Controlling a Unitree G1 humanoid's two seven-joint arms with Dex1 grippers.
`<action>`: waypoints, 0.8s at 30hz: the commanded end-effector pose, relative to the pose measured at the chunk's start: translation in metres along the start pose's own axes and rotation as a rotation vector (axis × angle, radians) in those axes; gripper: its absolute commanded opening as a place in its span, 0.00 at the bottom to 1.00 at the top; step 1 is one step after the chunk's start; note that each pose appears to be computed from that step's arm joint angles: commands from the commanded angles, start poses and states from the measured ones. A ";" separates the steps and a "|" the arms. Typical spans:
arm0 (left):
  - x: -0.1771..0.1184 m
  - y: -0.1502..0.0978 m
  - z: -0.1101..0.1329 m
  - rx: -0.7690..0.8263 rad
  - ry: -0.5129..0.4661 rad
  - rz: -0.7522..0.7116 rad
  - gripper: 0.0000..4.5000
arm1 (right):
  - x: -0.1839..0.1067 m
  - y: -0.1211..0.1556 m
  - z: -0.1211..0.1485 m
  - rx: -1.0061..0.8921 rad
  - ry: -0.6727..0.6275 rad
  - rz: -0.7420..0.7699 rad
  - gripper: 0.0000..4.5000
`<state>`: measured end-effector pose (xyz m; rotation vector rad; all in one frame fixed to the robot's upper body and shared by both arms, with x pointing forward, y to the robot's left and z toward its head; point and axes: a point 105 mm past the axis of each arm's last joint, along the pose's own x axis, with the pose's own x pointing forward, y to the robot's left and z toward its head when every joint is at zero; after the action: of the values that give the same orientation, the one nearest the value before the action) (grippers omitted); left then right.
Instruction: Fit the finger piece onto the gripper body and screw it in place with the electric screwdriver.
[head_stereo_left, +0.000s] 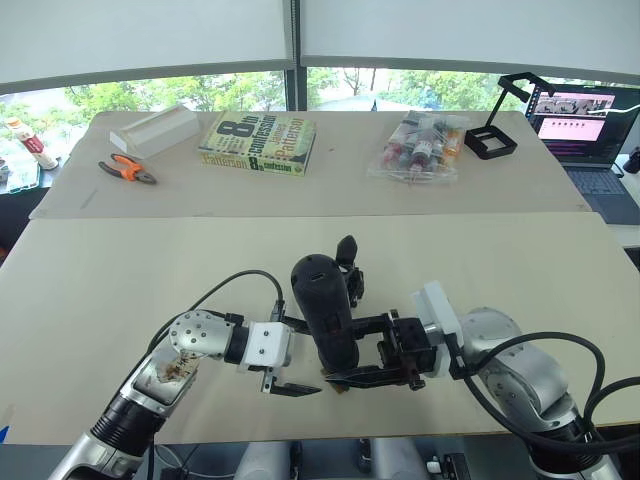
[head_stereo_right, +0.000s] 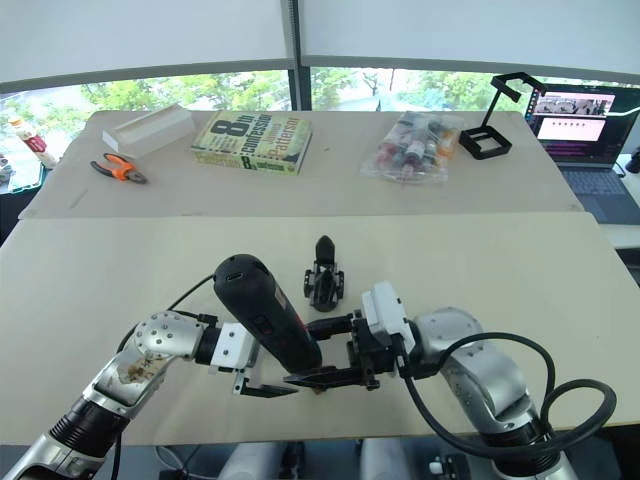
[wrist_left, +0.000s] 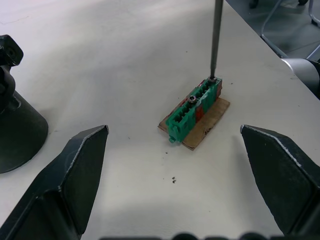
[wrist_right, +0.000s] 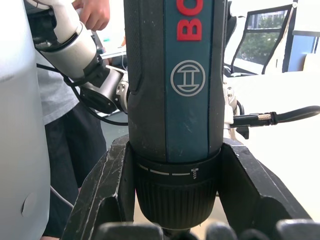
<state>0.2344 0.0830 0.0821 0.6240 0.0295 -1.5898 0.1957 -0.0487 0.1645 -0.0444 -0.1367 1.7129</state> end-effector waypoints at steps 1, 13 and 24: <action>-0.003 0.005 0.006 0.029 -0.017 0.021 1.00 | 0.004 0.000 0.010 -0.053 -0.030 0.020 0.42; -0.003 0.005 0.006 0.030 -0.019 0.022 1.00 | 0.003 -0.002 0.013 -0.069 -0.020 0.012 0.42; -0.006 0.010 0.008 0.008 -0.030 0.039 1.00 | 0.005 0.008 0.049 -0.055 -0.059 0.043 0.42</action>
<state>0.2368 0.0830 0.0849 0.6226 0.0237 -1.5846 0.1901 -0.0469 0.1963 -0.0433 -0.1670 1.7319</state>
